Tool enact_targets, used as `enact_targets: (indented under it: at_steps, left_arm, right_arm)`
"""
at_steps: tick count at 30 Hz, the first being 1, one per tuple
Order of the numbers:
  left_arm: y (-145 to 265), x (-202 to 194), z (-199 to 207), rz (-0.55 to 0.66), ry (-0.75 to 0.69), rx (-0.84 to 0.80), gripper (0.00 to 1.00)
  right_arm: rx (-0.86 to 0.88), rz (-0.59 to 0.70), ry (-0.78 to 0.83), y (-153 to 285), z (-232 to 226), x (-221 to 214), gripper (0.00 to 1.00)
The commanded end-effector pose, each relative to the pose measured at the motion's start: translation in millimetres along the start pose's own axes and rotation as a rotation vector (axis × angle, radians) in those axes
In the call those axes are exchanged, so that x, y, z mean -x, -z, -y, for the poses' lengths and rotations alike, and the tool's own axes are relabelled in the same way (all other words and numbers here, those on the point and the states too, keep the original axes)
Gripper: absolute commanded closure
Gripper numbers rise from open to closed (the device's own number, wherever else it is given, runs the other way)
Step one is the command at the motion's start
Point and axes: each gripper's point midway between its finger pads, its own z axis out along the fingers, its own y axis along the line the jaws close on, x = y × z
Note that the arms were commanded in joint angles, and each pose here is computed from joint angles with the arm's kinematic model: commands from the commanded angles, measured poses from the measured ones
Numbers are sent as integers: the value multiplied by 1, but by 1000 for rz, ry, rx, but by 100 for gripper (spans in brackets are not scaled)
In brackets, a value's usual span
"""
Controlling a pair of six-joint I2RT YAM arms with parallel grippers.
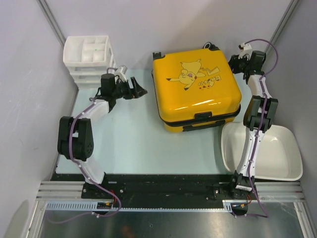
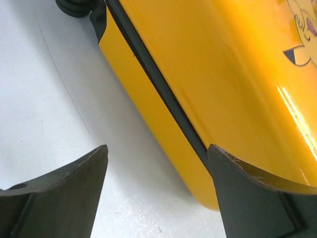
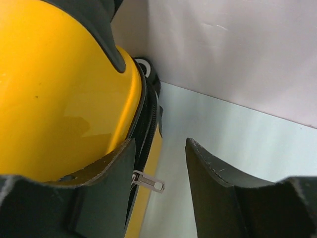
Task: Open, take out, and arrange the luggage
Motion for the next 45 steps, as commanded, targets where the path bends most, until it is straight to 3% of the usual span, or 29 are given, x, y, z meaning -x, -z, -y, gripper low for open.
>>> enact_targets:
  at_steps: [1, 4, 7, 18, 22, 27, 28, 29, 31, 33, 34, 38, 41, 45]
  left_arm:
    - [29, -1, 10, -6, -138, -26, 14]
    - [48, -8, 3, -22, -156, -25, 15]
    - [62, -24, 2, -57, -277, -43, 15]
    - [101, -105, 43, -167, -473, -188, 16]
    - [106, -137, 66, -204, -517, -260, 16]
    - [105, -160, 93, -198, -603, -306, 15]
    - [102, -164, 96, -203, -595, -289, 15]
    - [94, -153, 101, -141, -620, -292, 15]
    - [76, -156, 107, -131, -612, -276, 15]
    - [60, -147, 125, -109, -619, -293, 16]
    - [50, -148, 138, -101, -616, -315, 16]
    - [8, -137, 173, -52, -631, -304, 17]
    - [-11, -152, 207, -76, -653, -394, 16]
    - [18, -157, 239, -85, -700, -572, 13]
  right_arm:
    - [386, 4, 26, -23, -113, 0, 50]
    - [518, -15, 47, -32, -168, -13, 52]
    - [631, -19, 83, -40, -222, -21, 53]
    - [943, 61, 194, -40, -378, -12, 53]
    - [953, 108, 214, -32, -400, 13, 40]
    - [636, 187, 230, -40, -332, 70, 24]
    - [523, 220, 230, -35, -294, 93, 20]
    - [474, 224, 208, -30, -275, 102, 19]
    - [309, 241, 162, -9, -211, 130, 18]
    - [231, 241, 118, 12, -175, 143, 18]
    - [158, 211, 80, 28, -139, 141, 18]
    - [55, 113, 4, 94, -115, 137, 18]
    - [-25, 1, -51, 120, -107, 101, 18]
    - [-172, -72, -69, 166, -93, 70, 18]
